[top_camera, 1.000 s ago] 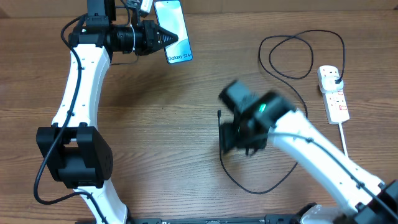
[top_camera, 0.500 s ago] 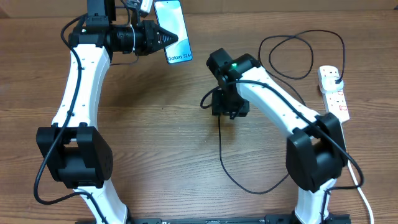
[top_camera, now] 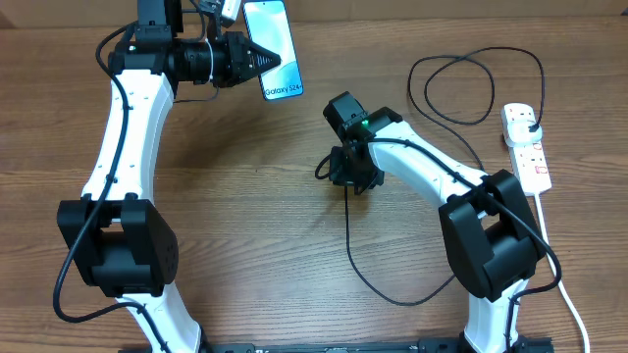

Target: Plug charger to phone and switch on socket

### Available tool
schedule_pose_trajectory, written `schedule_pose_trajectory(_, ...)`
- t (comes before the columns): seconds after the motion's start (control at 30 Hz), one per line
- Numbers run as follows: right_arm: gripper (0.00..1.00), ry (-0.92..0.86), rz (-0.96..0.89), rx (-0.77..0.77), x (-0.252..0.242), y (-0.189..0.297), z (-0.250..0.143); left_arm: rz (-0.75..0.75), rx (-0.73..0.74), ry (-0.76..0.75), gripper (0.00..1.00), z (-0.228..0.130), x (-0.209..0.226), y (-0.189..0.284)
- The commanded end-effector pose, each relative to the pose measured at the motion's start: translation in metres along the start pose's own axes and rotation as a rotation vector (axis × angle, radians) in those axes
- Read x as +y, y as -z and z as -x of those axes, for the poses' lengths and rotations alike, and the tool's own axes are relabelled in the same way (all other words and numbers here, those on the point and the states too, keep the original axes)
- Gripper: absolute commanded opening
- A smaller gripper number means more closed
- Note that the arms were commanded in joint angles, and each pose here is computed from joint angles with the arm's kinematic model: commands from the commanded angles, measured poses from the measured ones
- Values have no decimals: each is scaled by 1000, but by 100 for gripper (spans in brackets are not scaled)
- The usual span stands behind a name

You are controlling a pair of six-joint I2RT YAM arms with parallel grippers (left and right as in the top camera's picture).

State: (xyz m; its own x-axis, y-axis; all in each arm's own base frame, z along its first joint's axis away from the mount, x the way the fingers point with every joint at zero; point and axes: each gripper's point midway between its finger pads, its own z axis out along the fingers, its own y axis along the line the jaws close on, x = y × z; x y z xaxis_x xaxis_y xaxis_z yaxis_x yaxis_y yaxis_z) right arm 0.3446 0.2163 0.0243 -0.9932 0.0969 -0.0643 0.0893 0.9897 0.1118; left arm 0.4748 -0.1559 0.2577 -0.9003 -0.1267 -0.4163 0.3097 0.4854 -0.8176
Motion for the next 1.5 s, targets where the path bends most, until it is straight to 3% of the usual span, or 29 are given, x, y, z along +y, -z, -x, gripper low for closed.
schedule_pose_trajectory(0.0, 35, 24, -13, -2, -4, -12, -4, -27, -17, -29, 4, 6, -12, 9)
schedule_pose_trajectory(0.5, 32, 111, 8, -44, 1, -35, 6, -26, -15, -27, 4, 5, -11, 9)
schedule_pose_trajectory(1.17, 8, 107, -20, -17, -10, -45, -5, -24, -7, -13, 4, 3, -11, 9)
schedule_pose_trajectory(1.47, 6, 107, 33, 4, 3, -36, -4, -24, -7, -11, 4, 2, -11, 9)
